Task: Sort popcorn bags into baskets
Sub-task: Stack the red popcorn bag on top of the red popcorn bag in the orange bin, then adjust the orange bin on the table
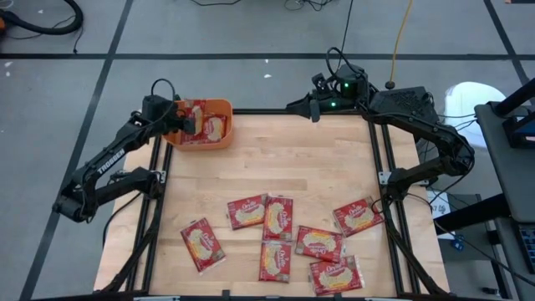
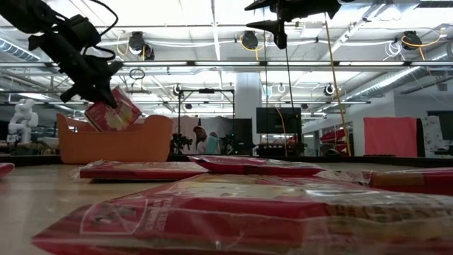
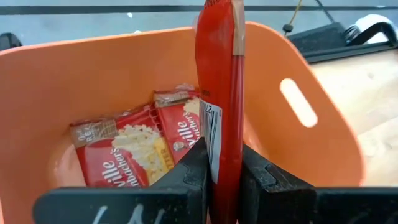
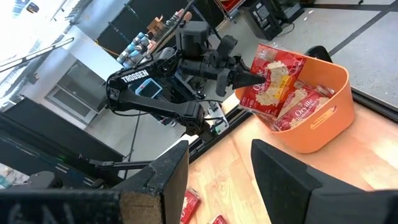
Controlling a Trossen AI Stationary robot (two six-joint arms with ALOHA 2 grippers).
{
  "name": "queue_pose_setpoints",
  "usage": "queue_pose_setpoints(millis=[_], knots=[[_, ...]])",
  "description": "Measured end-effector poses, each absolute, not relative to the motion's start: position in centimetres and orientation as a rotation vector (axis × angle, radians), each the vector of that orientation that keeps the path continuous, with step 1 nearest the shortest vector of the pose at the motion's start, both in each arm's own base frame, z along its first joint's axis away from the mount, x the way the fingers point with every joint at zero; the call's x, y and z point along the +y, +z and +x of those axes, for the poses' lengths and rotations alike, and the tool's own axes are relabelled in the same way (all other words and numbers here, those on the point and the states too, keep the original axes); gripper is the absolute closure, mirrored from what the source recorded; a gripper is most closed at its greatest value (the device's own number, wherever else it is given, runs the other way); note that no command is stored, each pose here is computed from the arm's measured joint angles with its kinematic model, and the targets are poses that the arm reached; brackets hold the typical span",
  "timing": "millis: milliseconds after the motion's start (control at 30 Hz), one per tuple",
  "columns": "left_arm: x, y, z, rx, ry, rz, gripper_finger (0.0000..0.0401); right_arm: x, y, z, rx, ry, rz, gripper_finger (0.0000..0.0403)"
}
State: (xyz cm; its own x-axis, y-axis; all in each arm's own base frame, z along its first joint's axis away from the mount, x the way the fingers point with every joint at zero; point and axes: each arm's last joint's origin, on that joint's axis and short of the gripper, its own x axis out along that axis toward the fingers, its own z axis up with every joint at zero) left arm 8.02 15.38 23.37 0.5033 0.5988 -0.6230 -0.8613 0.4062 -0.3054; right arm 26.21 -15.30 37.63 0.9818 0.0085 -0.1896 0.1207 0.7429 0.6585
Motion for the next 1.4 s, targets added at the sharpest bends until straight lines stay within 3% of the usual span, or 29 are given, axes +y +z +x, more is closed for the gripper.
queue_pose_setpoints(millis=[433, 800, 1400], knots=[[15.49, 22.79, 8.74, 0.525, 1.018, -0.617, 0.0350, -15.11, 37.63, 26.31, 0.188, -0.056, 0.739, 0.0236], [15.46, 22.70, 8.82, 0.548, 1.017, -0.602, 0.0259, -14.75, 37.63, 26.52, 0.193, -0.042, 0.735, 0.0236], [15.27, 22.47, 8.91, 0.594, 1.016, -0.581, 0.0256, -14.75, 37.63, 26.52, 0.193, -0.041, 0.721, 0.0236]])
